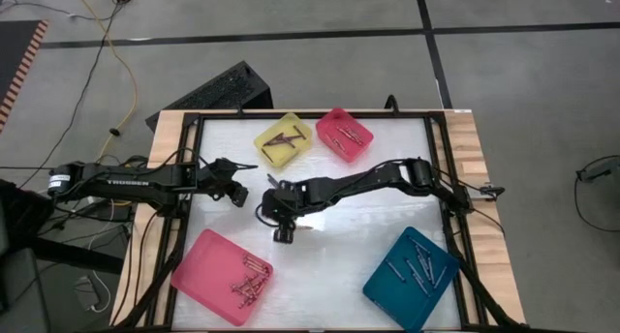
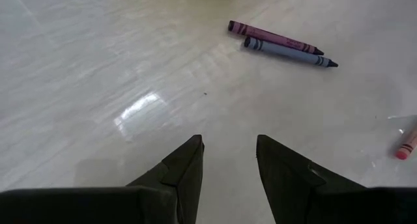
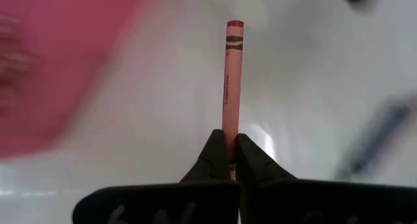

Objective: Sort crayons
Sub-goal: Put the red crayon into the pink bin

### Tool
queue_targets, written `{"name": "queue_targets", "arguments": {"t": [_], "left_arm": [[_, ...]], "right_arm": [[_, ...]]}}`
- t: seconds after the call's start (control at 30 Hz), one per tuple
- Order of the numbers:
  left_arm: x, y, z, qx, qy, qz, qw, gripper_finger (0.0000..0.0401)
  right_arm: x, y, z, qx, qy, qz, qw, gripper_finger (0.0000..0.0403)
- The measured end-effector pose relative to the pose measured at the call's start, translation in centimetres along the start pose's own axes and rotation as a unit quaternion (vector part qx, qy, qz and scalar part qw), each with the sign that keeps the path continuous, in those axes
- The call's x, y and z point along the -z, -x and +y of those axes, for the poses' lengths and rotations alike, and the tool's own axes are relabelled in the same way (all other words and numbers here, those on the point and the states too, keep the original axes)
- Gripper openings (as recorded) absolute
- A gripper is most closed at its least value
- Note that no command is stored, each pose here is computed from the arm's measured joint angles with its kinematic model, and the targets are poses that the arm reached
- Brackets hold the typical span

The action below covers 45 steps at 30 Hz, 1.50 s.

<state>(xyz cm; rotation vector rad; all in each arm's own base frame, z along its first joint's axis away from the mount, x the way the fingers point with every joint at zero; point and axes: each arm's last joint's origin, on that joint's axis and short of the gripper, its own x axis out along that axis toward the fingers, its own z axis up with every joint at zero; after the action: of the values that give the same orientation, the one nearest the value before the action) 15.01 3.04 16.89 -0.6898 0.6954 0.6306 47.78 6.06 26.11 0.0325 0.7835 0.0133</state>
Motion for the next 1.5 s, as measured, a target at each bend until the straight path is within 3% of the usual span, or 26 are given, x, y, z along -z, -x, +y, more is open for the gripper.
{"name": "queue_targets", "arguments": {"t": [0.27, 0.43, 0.7, 1.17, 1.5], "left_arm": [[0.0, 0.0, 0.0, 0.006, -0.025, 0.005, 1.000, 0.0133], [0.0, 0.0, 0.0, 0.004, -0.041, 0.003, 0.999, 0.0133], [0.0, 0.0, -0.1, 0.007, -0.042, 0.005, 0.999, 0.0133], [-0.1, 0.0, 0.0, 0.000, -0.047, -0.006, 0.999, 0.0133], [-0.1, 0.0, 0.0, -0.001, -0.044, -0.007, 0.999, 0.0133]], "right_arm": [[-1.6, 0.6, 3.4, -0.052, 0.039, -0.103, 0.993, 0.0001], [-2.5, 0.3, 4.3, -0.120, 0.037, -0.159, 0.979, 0.0001], [-2.4, -2.7, 7.1, -0.262, 0.033, -0.242, 0.934, 0.0001], [-0.3, -3.7, 10.4, -0.273, 0.046, -0.186, 0.943, 0.0001], [0.0, -4.1, 9.7, -0.257, 0.048, -0.165, 0.951, 0.0017]]}}
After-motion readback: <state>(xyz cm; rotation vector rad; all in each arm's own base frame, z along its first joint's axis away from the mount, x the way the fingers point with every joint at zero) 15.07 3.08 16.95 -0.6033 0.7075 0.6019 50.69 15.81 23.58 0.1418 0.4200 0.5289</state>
